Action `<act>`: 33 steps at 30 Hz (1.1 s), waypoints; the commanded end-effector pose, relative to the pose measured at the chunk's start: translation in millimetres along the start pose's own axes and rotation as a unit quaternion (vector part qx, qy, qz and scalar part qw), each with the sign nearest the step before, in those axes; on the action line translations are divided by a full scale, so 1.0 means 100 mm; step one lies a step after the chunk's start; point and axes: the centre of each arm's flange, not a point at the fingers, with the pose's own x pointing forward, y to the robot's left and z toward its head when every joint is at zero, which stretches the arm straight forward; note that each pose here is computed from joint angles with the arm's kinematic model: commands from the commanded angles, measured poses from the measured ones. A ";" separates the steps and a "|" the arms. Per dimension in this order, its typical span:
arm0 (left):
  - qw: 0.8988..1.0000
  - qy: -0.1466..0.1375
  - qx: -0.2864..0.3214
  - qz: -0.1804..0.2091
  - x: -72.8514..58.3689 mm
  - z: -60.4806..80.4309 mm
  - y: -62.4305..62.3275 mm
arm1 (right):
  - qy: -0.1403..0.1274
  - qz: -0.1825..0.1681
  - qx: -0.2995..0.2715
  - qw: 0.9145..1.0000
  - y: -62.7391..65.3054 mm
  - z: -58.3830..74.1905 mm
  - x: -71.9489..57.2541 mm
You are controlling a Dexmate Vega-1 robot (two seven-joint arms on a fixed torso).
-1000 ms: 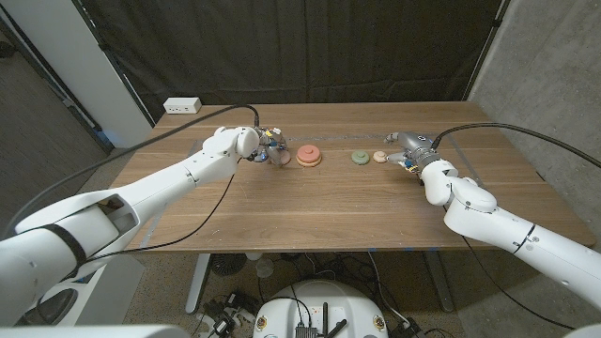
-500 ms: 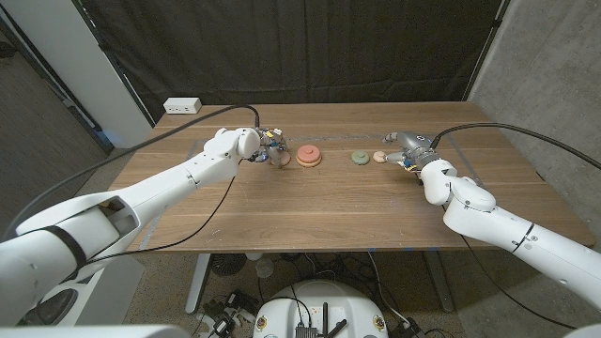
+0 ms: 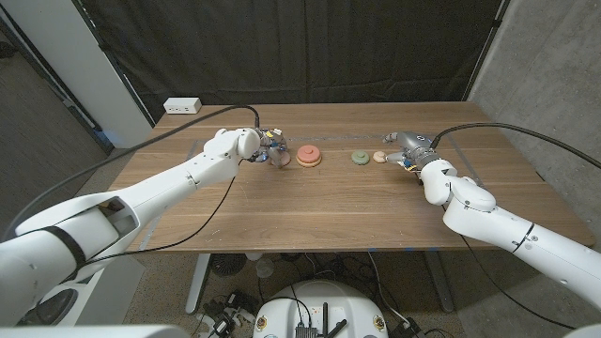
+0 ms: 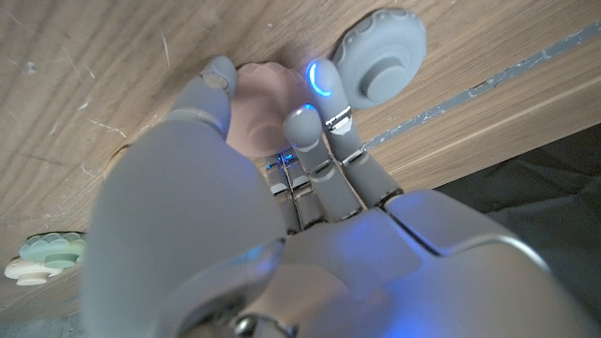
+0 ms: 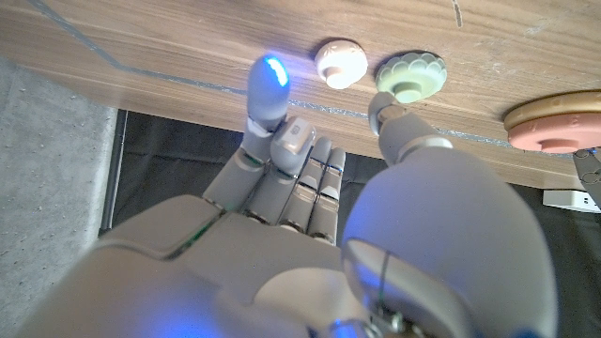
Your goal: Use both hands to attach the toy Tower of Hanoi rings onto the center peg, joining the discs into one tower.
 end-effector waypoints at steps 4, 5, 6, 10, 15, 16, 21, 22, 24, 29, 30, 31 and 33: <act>1.000 0.002 -0.004 0.023 -0.14 -0.05 0.21 | 0.000 -0.001 -0.001 1.000 -0.02 0.00 0.00; 1.000 0.002 -0.004 0.025 -0.15 -0.05 0.22 | 0.000 -0.001 -0.001 1.000 -0.02 0.00 0.00; 1.000 0.002 -0.005 0.027 -0.16 -0.05 0.24 | 0.000 -0.002 -0.001 1.000 -0.02 0.00 0.00; 0.999 0.003 -0.002 0.035 -0.19 -0.05 0.29 | 0.000 -0.003 0.000 1.000 -0.02 0.00 -0.01; 0.999 0.004 -0.002 0.040 -0.23 -0.06 0.33 | 0.001 -0.003 0.001 1.000 -0.02 -0.01 -0.02; 0.999 0.004 -0.002 0.041 -0.23 -0.06 0.34 | 0.002 -0.003 0.001 1.000 -0.02 -0.01 -0.02; 0.999 0.003 -0.001 0.045 -0.27 -0.06 0.36 | 0.003 -0.004 0.000 1.000 -0.03 -0.01 -0.04; 0.999 0.003 -0.001 0.046 -0.28 -0.06 0.37 | 0.003 -0.004 0.000 1.000 -0.03 -0.01 -0.04; 0.999 0.002 -0.001 0.049 -0.29 -0.07 0.39 | 0.003 -0.004 0.000 1.000 -0.03 -0.01 -0.05; 0.998 0.001 -0.001 0.055 -0.35 -0.07 0.45 | 0.002 -0.002 -0.001 1.000 -0.03 0.00 -0.05; 0.998 0.001 0.000 0.056 -0.37 -0.07 0.46 | 0.002 -0.002 -0.001 1.000 -0.03 0.00 -0.05; 0.998 0.002 0.001 0.056 -0.38 -0.07 0.48 | 0.002 -0.002 -0.001 1.000 -0.03 0.00 -0.05; 0.998 0.002 0.003 0.055 -0.39 -0.07 0.50 | 0.002 0.000 -0.001 1.000 -0.02 0.00 -0.05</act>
